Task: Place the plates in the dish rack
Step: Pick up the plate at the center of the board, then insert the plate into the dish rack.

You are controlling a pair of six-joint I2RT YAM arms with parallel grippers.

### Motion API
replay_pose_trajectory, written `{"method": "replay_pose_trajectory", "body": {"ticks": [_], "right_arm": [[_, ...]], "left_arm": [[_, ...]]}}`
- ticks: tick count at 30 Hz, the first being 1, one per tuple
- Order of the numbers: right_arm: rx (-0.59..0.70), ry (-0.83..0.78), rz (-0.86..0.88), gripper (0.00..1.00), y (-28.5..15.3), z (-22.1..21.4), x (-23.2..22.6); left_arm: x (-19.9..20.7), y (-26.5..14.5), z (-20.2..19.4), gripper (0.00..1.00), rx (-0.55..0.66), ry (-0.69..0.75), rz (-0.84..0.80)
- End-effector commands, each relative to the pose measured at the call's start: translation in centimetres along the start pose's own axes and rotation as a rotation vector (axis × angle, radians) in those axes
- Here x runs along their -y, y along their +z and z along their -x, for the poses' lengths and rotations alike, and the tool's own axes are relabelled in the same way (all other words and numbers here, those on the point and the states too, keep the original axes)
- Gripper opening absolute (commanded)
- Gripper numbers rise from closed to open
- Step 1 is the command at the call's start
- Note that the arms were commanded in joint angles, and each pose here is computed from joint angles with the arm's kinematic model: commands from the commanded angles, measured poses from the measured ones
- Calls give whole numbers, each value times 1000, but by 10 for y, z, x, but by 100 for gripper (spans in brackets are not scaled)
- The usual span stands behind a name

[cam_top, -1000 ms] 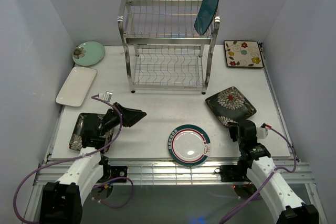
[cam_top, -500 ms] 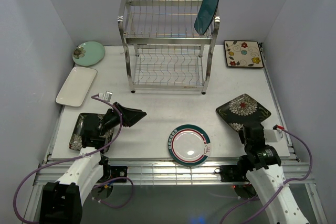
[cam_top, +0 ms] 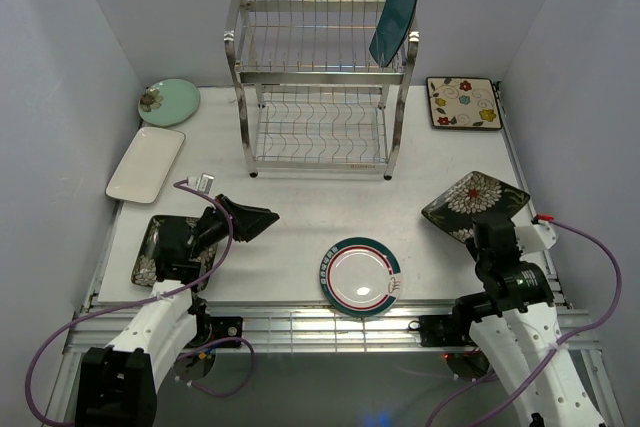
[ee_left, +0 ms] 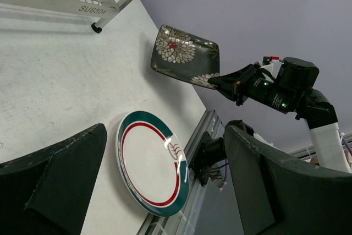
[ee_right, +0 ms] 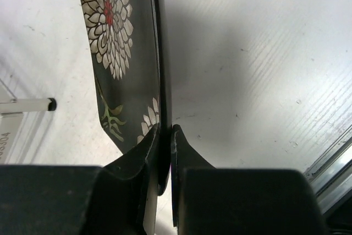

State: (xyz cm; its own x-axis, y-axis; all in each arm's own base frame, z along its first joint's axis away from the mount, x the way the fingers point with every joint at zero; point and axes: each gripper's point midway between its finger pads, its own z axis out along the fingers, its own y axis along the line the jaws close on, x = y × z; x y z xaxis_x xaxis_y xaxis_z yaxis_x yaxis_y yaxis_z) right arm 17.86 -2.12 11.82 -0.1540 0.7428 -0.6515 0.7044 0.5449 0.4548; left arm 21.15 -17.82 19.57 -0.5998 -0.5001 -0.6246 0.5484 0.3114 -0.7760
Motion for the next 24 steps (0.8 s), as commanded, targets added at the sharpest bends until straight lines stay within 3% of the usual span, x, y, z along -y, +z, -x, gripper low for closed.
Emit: {"method": "replay_pose_trajectory", "body": {"ticks": [1, 6, 17, 24], "right_arm": [[198, 109, 189, 8, -34, 74, -60], [211, 1, 257, 8, -53, 93, -84], [296, -27, 464, 8, -109, 137, -117], [257, -96, 601, 8, -150, 155, -155]], "left_arm": [[11, 3, 11, 98, 16, 33, -24], [11, 3, 10, 98, 15, 32, -25], [12, 3, 11, 98, 15, 34, -29], [13, 3, 11, 98, 17, 37, -31]]}}
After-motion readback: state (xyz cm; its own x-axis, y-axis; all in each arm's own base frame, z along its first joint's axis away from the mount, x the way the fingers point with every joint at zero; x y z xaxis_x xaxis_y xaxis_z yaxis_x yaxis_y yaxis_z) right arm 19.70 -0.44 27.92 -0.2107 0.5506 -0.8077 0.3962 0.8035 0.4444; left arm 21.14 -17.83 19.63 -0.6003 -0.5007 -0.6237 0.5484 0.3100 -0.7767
